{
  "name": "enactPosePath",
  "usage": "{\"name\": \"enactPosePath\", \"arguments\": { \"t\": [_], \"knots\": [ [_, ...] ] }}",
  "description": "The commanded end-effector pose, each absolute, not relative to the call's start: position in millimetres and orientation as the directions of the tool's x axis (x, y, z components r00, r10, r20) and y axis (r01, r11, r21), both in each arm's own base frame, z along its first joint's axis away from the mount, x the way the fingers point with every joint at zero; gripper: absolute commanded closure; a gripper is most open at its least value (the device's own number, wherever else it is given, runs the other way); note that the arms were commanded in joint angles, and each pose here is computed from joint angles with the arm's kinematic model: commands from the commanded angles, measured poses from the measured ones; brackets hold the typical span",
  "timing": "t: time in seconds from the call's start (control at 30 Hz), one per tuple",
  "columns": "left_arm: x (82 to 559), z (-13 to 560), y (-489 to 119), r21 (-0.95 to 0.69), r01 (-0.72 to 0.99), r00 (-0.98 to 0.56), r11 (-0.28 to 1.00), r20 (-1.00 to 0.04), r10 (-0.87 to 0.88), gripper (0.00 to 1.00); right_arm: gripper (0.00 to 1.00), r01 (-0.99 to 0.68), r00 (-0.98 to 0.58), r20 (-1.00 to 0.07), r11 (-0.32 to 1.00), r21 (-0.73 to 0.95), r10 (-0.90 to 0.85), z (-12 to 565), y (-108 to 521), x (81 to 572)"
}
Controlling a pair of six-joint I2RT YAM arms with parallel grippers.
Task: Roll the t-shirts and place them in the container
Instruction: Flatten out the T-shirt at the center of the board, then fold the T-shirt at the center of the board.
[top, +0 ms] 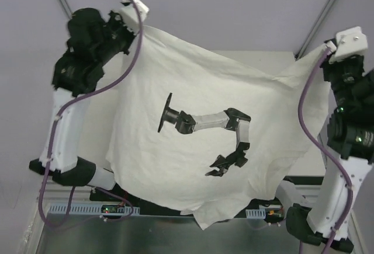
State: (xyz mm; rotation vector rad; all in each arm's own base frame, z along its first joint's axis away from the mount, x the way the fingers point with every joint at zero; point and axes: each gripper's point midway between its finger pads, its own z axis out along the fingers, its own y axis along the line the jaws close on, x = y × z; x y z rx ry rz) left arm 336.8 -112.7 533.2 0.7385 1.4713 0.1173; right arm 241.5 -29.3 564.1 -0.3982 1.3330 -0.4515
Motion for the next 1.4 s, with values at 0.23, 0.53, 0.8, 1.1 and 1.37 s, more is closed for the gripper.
{"name": "enactPosePath", "arguments": {
  "t": [0.23,0.53,0.8,1.1,1.37],
  "knots": [
    [503,243,-210,0.331,0.740,-0.217,0.586,-0.707,0.674,1.00,0.99,-0.246,-0.277,-0.804,0.848,-0.469,-0.526,302,-60,426],
    [580,154,-215,0.400,0.737,-0.234,0.545,-0.606,0.761,1.00,0.99,-0.344,-0.494,-0.680,0.840,-0.420,-0.542,169,-88,548],
    [628,168,-194,0.525,0.614,-0.192,0.590,-0.626,0.756,1.00,0.99,-0.282,-0.496,-0.648,0.813,-0.509,-0.578,151,-95,634],
    [649,166,-194,0.558,0.601,-0.123,0.572,-0.643,0.756,1.00,0.99,-0.257,-0.447,-0.628,0.764,-0.592,-0.637,171,-78,656],
    [616,177,-199,0.542,0.690,-0.047,0.480,-0.628,0.777,1.00,0.99,-0.323,-0.525,-0.596,0.791,-0.520,-0.607,178,-67,606]
  ]
}}
